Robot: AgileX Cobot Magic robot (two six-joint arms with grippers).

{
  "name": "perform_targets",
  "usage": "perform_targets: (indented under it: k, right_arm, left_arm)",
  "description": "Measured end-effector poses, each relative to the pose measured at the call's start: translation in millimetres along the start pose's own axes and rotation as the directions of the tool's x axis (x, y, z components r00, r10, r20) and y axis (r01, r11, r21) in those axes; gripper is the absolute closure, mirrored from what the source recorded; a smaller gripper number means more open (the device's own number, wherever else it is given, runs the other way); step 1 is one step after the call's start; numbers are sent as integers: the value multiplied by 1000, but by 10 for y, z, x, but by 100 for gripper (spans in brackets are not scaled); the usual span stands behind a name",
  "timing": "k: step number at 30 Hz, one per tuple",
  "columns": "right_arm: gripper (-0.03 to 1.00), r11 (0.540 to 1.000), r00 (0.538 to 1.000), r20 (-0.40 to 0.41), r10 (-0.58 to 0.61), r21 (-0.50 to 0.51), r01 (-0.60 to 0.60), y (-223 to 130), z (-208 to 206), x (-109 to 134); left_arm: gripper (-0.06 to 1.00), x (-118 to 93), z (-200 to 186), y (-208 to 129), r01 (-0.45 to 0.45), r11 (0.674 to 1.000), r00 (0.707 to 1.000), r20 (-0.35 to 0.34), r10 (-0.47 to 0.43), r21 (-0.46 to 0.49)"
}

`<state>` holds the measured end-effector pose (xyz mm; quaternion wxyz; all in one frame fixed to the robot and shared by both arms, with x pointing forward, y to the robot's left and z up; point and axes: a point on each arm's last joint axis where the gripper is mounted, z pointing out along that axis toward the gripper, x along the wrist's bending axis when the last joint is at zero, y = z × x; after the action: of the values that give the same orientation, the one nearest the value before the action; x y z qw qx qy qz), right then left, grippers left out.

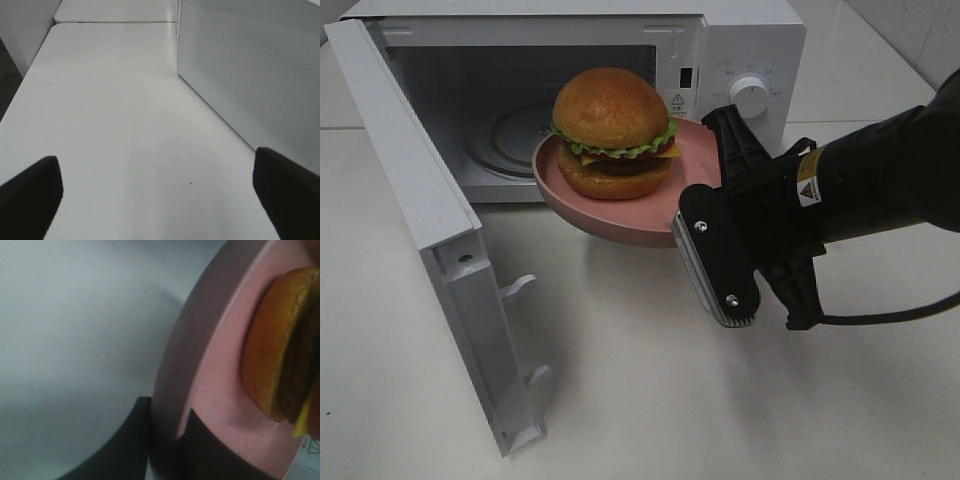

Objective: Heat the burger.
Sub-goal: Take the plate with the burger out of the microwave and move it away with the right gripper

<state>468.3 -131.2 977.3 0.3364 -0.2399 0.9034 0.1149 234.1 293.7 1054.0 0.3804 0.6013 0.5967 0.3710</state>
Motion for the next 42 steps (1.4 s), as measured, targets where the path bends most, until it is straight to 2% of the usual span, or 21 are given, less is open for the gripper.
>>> perform_targets:
  k: [15, 27, 42]
  right_arm:
    - [85, 1000, 1000, 22, -10, 27, 10, -38, -364, -10]
    - [85, 997, 999, 9, -47, 62, 46, -77, -541, 6]
    - [85, 996, 999, 7, -40, 82, 40, -142, -851, 332]
  left_arm:
    - [-3, 0, 0, 0, 0, 1000, 1000, 0, 0, 0]
    - [-3, 0, 0, 0, 0, 1000, 1000, 0, 0, 0]
    - [-3, 0, 0, 0, 0, 1000, 1000, 0, 0, 0]
